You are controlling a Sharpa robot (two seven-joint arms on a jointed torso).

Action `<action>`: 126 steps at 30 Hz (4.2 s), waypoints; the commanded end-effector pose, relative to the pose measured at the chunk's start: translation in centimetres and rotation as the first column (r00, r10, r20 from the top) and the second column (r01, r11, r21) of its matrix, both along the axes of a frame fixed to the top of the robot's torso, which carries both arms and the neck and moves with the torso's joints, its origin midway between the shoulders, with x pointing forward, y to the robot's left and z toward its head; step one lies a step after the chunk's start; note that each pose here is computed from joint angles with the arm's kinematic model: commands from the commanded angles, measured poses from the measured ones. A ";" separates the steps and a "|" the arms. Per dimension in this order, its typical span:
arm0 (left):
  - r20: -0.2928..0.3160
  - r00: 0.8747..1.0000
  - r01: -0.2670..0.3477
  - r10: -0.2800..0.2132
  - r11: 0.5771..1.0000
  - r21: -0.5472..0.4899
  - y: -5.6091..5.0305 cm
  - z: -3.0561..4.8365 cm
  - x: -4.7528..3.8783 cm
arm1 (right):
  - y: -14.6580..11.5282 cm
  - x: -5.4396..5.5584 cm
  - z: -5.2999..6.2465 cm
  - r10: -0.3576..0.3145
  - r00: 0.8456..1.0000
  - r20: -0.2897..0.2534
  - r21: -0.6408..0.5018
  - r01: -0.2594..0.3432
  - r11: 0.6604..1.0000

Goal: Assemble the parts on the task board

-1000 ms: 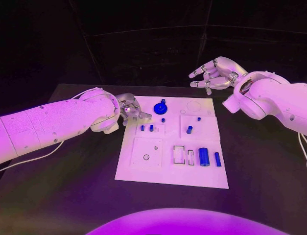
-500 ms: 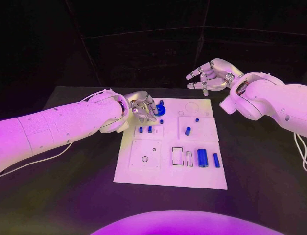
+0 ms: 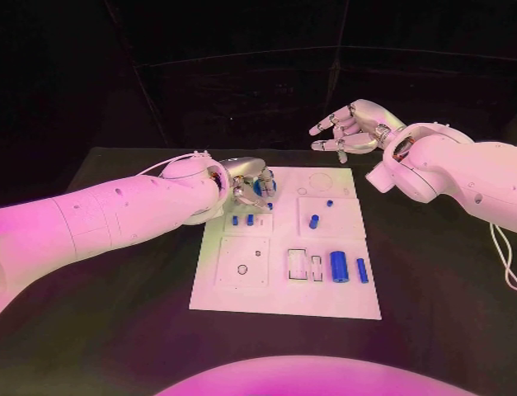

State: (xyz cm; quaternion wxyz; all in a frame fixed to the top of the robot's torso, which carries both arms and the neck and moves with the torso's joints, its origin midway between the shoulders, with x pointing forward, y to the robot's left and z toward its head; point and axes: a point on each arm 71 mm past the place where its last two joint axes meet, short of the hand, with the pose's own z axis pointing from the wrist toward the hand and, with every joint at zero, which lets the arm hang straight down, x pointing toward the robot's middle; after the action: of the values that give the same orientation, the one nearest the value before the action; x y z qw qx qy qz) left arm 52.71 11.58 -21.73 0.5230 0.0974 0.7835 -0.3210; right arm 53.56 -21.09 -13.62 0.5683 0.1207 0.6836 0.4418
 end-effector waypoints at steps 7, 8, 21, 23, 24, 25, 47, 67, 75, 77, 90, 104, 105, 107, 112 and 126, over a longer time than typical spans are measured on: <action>0.014 0.999 0.044 -0.046 0.993 0.107 -1.3 -0.52 -0.21 | 0.3 0.0 0.1 0.015 1.000 0.003 0.007 -0.015 1.000; 0.013 0.999 0.042 -0.044 0.993 0.110 -1.3 -0.56 -0.16 | 0.3 0.0 0.1 0.015 1.000 0.003 0.007 -0.015 1.000; 0.004 1.000 0.029 -0.030 0.990 0.135 -1.7 -0.83 0.37 | 0.5 0.0 0.1 0.018 1.000 0.002 0.007 -0.018 1.000; 0.004 1.000 0.029 -0.030 0.990 0.135 -1.8 -0.83 0.40 | 0.5 0.0 0.1 0.018 1.000 0.002 0.007 -0.018 1.000; 0.004 1.000 0.029 -0.030 0.990 0.136 -1.8 -0.84 0.42 | 0.5 0.0 0.1 0.019 1.000 0.002 0.007 -0.019 1.000; 0.003 1.000 0.029 -0.030 0.990 0.136 -1.9 -0.84 0.44 | 0.5 0.0 0.1 0.019 1.000 0.002 0.008 -0.019 1.000; -0.009 1.000 0.029 -0.027 0.983 0.183 -2.6 -1.22 0.77 | 0.7 0.0 0.1 0.024 1.000 0.001 0.008 -0.024 1.000; 0.114 0.992 0.061 -0.059 0.998 -0.015 -2.0 1.01 0.26 | 0.6 0.0 0.1 0.023 1.000 0.003 0.009 -0.023 1.000; 0.106 0.993 0.053 -0.044 0.995 -0.082 -0.5 2.25 -0.45 | 0.5 0.0 0.1 0.021 1.000 0.004 0.008 -0.021 1.000; 0.096 0.995 0.046 -0.037 0.995 -0.088 0.1 2.37 -0.64 | 0.4 0.0 0.1 0.020 1.000 0.004 0.008 -0.020 1.000; 0.034 0.999 -0.039 0.040 0.999 -0.037 4.6 1.82 -0.40 | 0.1 0.0 0.1 0.014 1.000 0.004 0.006 -0.014 1.000; -0.005 0.998 -0.068 0.068 0.998 0.006 5.4 0.89 0.40 | 0.2 0.0 0.1 0.015 1.000 0.004 0.007 -0.015 1.000; -0.007 0.998 -0.069 0.070 0.998 0.008 5.4 0.84 0.44 | 0.2 0.0 0.1 0.015 1.000 0.004 0.007 -0.015 1.000; -0.010 0.997 -0.071 0.071 0.997 0.011 5.4 0.76 0.50 | 0.2 0.0 0.1 0.015 1.000 0.004 0.007 -0.015 1.000; -0.016 0.997 -0.069 0.070 0.997 0.017 5.2 0.55 0.56 | 0.2 0.0 0.1 0.015 1.000 0.004 0.007 -0.015 1.000; -0.039 0.997 -0.064 0.066 0.997 0.036 4.7 -0.23 0.53 | 0.2 0.0 0.1 0.016 1.000 0.003 0.007 -0.016 1.000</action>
State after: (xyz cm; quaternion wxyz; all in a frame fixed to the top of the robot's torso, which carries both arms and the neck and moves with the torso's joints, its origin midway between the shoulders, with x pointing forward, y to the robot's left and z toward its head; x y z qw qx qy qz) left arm 53.23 16.32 -21.93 0.5220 0.0760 0.7972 -0.2935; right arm 53.57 -20.96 -13.67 0.5663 0.1188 0.6841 0.4441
